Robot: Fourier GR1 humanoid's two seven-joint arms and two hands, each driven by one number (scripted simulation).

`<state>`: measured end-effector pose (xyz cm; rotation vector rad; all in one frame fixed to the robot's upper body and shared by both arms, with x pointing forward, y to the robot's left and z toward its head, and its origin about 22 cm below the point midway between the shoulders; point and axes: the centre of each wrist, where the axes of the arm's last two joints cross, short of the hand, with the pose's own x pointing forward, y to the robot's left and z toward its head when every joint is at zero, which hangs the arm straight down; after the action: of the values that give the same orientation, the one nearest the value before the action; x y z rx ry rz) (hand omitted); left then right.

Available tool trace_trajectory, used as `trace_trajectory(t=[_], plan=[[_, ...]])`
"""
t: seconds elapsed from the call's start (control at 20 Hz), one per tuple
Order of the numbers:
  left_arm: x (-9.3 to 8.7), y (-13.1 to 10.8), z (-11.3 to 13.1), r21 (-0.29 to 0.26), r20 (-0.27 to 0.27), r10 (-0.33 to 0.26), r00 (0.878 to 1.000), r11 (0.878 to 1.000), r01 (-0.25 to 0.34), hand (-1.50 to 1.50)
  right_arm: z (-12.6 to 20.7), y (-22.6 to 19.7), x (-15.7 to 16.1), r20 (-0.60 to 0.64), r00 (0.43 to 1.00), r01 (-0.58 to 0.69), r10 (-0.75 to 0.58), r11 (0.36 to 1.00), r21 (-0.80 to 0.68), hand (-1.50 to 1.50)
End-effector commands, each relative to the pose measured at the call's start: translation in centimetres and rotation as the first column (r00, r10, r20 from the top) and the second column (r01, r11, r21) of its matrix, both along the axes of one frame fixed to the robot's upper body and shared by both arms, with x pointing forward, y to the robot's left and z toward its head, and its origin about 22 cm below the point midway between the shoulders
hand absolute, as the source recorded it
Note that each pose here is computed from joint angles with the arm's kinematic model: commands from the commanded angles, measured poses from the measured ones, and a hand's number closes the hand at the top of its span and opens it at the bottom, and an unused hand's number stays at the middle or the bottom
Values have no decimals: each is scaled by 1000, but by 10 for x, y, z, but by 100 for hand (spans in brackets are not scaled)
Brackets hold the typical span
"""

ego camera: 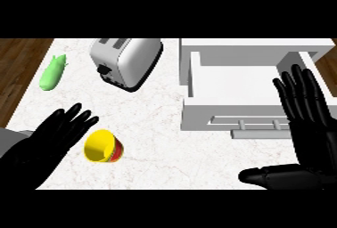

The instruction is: Pick up the cup, place it into the drawer and close the drawer

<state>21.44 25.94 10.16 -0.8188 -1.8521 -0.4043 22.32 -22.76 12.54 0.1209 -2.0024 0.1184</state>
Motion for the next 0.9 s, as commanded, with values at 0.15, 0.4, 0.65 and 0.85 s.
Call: trace_trajectory(t=[0.15, 0.4, 0.65, 0.85], plan=[[8, 5, 17, -12, -20, -34, 999, 999, 33, -150, 24, -3, -1, -2, 1000, 3, -3, 1000, -5, -150], [5, 17, 15, 0, -53, -32, 998, 999, 32, -150, 20, -17, 10, -11, 1000, 7, -7, 1000, 1, -150], [16, 6, 0, 23, -57, 5, 998, 1000, -3, -150, 1, -13, 3, 8, 1000, 12, -12, 1000, 2, -150], [27, 7, -17, 42, -87, 23, 996, 999, -20, -150, 6, -2, 5, 8, 1000, -1, 1, 1000, 16, -150]])
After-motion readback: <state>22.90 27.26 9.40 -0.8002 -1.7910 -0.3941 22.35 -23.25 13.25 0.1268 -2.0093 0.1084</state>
